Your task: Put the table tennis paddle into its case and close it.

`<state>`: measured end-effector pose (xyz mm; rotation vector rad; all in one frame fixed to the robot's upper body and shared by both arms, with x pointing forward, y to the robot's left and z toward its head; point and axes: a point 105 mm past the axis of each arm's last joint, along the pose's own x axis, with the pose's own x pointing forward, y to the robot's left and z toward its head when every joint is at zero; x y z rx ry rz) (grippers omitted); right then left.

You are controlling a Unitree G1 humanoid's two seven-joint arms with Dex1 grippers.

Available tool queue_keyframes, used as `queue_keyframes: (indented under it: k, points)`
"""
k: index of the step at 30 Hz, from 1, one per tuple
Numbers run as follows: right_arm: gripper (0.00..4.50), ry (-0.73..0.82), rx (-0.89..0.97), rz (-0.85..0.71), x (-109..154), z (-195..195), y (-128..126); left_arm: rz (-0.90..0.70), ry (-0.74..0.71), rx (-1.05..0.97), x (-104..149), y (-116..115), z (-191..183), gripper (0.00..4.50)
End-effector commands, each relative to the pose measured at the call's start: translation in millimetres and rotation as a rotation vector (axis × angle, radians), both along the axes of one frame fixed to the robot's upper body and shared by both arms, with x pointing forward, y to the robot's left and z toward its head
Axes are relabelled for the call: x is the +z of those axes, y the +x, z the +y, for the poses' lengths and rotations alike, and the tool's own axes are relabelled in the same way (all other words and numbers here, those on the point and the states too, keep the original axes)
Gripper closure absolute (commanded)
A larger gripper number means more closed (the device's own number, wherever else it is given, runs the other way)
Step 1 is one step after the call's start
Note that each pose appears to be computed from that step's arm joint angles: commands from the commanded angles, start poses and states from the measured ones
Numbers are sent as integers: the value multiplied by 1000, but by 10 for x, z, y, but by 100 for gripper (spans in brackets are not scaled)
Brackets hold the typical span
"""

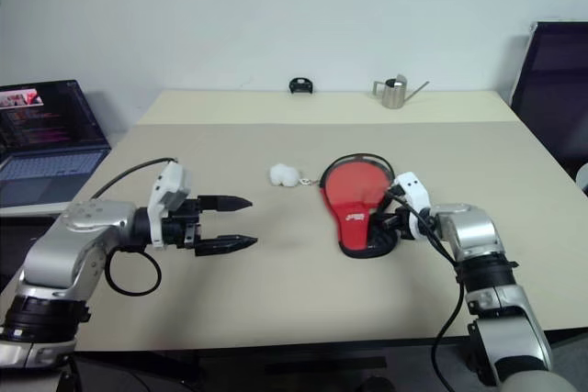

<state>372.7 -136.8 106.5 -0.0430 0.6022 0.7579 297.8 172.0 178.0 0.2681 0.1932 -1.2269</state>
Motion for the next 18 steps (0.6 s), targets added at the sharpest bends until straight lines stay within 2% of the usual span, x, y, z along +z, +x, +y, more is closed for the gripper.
queue_keyframes:
  k: [1, 9, 18]
  points:
    - [448, 44, 60, -15, 109, 178, -176, -5, 0, -56, 56, -149, -70, 0]
    - [448, 80, 91, 39, 11, 365, -603, 70, 27, -108, -86, -396, -116, 0]
    - [448, 64, 98, 92, -67, 390, -931, 99, 33, -154, -122, -488, -181, 0]
